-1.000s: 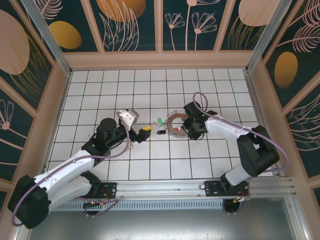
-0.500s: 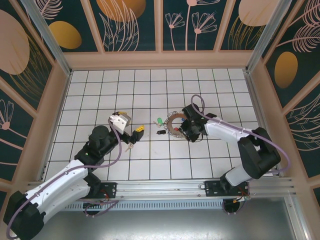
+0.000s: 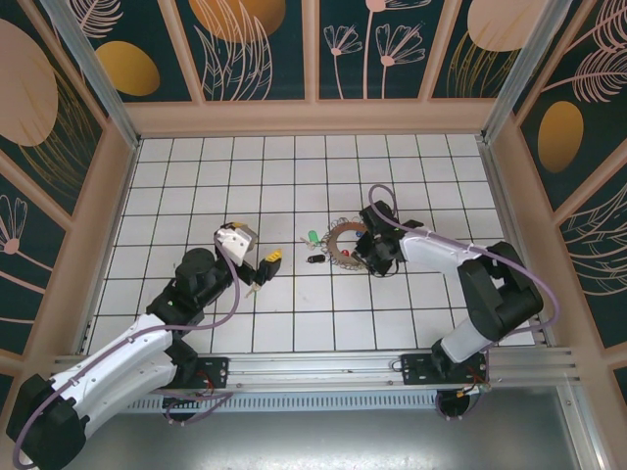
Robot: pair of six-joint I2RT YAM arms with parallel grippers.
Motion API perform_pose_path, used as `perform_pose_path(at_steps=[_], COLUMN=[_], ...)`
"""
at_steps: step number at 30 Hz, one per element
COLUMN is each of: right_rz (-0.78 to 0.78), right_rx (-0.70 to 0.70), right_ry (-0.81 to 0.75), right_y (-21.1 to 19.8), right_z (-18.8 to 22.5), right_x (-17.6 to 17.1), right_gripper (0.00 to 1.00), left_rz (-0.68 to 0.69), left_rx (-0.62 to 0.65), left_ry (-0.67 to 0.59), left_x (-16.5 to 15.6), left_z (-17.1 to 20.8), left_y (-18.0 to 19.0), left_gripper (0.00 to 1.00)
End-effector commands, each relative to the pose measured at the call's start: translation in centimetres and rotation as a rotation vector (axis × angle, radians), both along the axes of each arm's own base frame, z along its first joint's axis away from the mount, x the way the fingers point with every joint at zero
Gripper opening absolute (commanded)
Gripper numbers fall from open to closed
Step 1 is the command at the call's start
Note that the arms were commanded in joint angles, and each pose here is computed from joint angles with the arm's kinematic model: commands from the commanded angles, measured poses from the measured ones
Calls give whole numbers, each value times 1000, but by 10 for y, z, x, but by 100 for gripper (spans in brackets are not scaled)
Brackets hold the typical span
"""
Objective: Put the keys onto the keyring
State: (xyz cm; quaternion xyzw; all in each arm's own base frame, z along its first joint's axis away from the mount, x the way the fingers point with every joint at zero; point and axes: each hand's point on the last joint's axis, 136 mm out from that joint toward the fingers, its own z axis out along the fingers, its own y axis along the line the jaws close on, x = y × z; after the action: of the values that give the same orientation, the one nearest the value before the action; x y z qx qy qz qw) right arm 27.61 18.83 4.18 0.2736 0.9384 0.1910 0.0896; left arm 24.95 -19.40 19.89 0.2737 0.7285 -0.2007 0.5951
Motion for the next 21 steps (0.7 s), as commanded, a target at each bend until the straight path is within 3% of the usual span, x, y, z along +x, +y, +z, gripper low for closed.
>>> perform_pose_path(at_steps=[1, 8, 12, 21], right_rz=[135, 270, 328, 233], right_rx=[-31, 14, -29, 21], right_ry=[-87, -136, -78, -55], right_y=[-13, -3, -7, -10], right_z=[15, 15, 0, -9], right_x=[-2, -8, -13, -11], right_gripper=[26, 21, 21, 22], left_rz=[-50, -21, -8, -1], left_rx=[58, 53, 46, 32], left_ry=[3, 5, 20, 48], left_x=[-7, -4, -2, 0], left_z=[-12, -11, -13, -15], left_y=[-3, 1, 2, 0], left_gripper=[99, 99, 99, 99])
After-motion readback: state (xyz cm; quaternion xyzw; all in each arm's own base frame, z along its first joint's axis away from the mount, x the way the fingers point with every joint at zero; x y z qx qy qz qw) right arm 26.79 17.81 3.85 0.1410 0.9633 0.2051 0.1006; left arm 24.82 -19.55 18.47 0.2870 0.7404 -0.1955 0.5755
